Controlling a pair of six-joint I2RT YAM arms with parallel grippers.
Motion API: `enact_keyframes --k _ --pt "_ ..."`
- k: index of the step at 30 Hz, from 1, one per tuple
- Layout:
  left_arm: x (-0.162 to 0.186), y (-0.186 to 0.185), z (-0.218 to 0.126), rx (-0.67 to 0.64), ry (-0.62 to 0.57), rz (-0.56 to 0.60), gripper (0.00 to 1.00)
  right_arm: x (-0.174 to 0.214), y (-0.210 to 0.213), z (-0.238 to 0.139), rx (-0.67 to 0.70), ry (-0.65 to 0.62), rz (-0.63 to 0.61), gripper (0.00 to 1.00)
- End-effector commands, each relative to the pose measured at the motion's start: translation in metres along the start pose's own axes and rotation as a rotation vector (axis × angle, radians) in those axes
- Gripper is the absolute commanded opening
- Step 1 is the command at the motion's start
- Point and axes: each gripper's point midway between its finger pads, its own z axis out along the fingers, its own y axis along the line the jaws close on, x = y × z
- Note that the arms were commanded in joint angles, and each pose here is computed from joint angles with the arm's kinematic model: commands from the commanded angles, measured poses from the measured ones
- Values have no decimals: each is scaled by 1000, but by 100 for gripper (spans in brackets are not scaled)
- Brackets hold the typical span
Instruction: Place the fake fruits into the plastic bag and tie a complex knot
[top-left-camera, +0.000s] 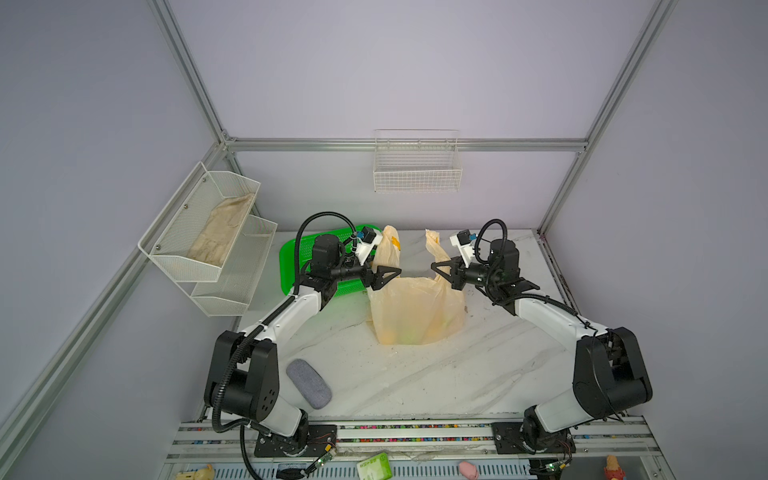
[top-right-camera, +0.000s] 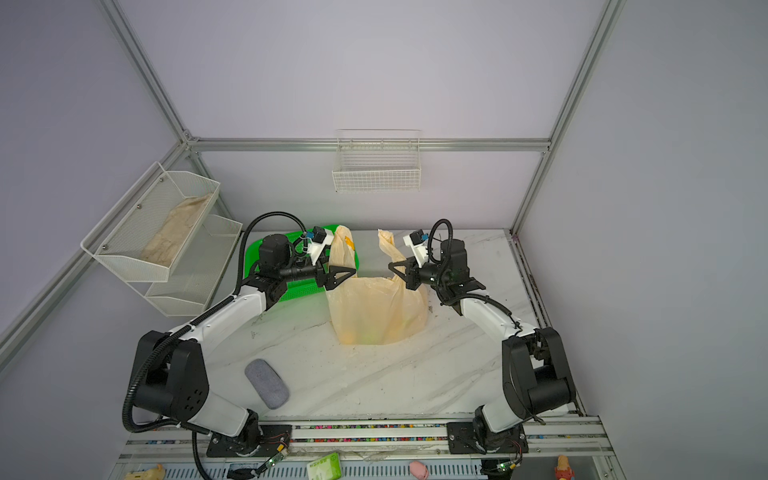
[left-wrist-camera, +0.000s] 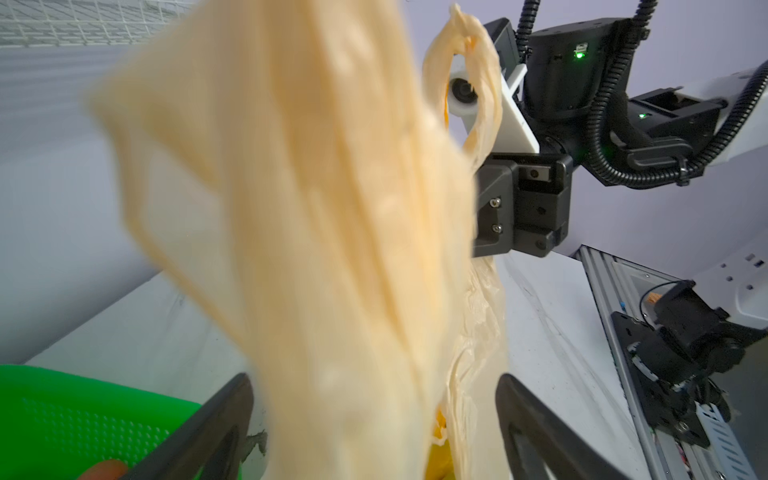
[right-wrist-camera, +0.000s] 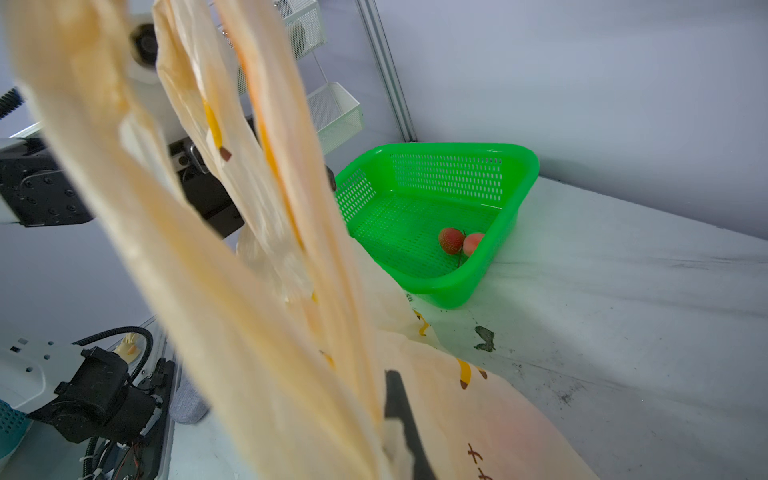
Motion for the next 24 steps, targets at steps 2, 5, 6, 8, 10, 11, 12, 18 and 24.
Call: enact_keyframes --k 2,5,6,8,10,11,12,18,24 --pt "-48 0 -1 -121 -98 56 91 -12 1 -2 -4 -29 -33 0" --pt "-49 16 -1 -252 -104 24 90 -12 1 -2 -5 -32 -29 0" --pt "-50 22 -2 -295 -109 9 89 -12 2 -3 -6 -34 -32 0" --pt "-49 30 -2 -378 -112 -9 86 -13 2 -4 1 -37 -33 0" --pt "-45 36 -4 -466 -105 -6 82 -14 1 -3 5 -42 -30 0" --pt "-44 39 -7 -500 -103 -5 80 -16 0 -3 9 -46 -29 0" --pt "-42 42 -11 -539 -100 -11 75 -17 0 -3 13 -48 -30 0" --pt "-39 38 -31 -644 -96 -12 51 -24 -4 -5 48 -68 -35 0" --pt "-33 34 -27 -662 -64 2 26 -27 -6 -6 65 -80 -36 0"
